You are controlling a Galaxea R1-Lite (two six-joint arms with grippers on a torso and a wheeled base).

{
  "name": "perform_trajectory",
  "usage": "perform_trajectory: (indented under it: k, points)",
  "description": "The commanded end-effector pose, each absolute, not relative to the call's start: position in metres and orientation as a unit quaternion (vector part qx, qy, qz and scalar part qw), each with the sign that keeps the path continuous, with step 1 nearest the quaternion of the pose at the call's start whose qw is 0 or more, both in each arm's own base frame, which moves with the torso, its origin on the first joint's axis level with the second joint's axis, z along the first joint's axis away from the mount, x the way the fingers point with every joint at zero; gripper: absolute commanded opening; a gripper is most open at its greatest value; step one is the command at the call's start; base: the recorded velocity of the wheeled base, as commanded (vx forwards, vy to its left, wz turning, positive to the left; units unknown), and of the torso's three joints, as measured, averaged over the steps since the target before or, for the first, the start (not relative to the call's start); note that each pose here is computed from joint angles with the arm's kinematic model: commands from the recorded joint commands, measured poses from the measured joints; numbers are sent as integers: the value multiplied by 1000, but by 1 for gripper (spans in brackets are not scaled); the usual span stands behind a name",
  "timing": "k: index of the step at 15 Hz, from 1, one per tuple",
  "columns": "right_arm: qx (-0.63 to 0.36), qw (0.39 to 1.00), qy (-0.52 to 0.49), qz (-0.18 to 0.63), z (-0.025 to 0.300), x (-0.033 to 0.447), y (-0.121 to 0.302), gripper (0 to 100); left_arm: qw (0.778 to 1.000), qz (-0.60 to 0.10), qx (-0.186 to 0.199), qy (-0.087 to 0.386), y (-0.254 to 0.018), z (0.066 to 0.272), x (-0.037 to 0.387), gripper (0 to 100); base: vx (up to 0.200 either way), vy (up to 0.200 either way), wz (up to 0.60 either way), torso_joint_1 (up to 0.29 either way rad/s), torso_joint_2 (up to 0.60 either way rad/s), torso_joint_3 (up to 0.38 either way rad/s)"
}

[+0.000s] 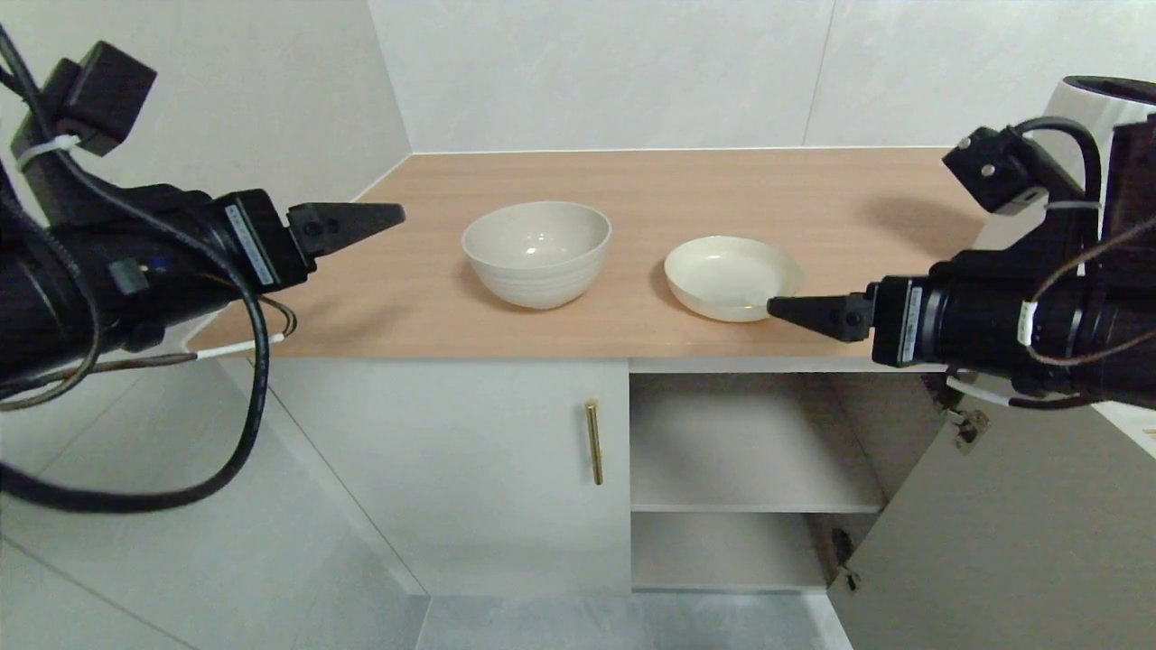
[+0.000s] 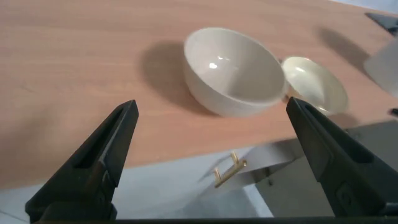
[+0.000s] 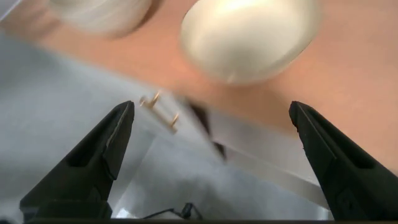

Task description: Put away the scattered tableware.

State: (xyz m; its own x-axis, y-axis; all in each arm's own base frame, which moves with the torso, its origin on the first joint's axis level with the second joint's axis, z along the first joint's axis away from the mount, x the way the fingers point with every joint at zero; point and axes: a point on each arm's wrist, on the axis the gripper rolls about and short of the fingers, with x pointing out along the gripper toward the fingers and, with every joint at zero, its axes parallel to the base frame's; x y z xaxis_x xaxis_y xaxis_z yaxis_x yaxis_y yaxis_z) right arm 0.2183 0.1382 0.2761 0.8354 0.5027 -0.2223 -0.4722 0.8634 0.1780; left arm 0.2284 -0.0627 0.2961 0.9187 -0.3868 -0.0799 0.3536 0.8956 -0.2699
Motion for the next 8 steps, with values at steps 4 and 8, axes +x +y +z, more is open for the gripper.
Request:
perform_trajectory:
  k: [4, 8]
  points:
    - [87, 968, 186, 144, 271, 270, 157, 100, 969, -153, -118, 157, -77, 297, 264, 100, 0, 0, 0, 0, 0, 0]
    - [104, 980, 130, 107, 279, 272, 154, 100, 967, -85, -166, 172, -102, 288, 295, 100, 0, 0, 0, 0, 0, 0]
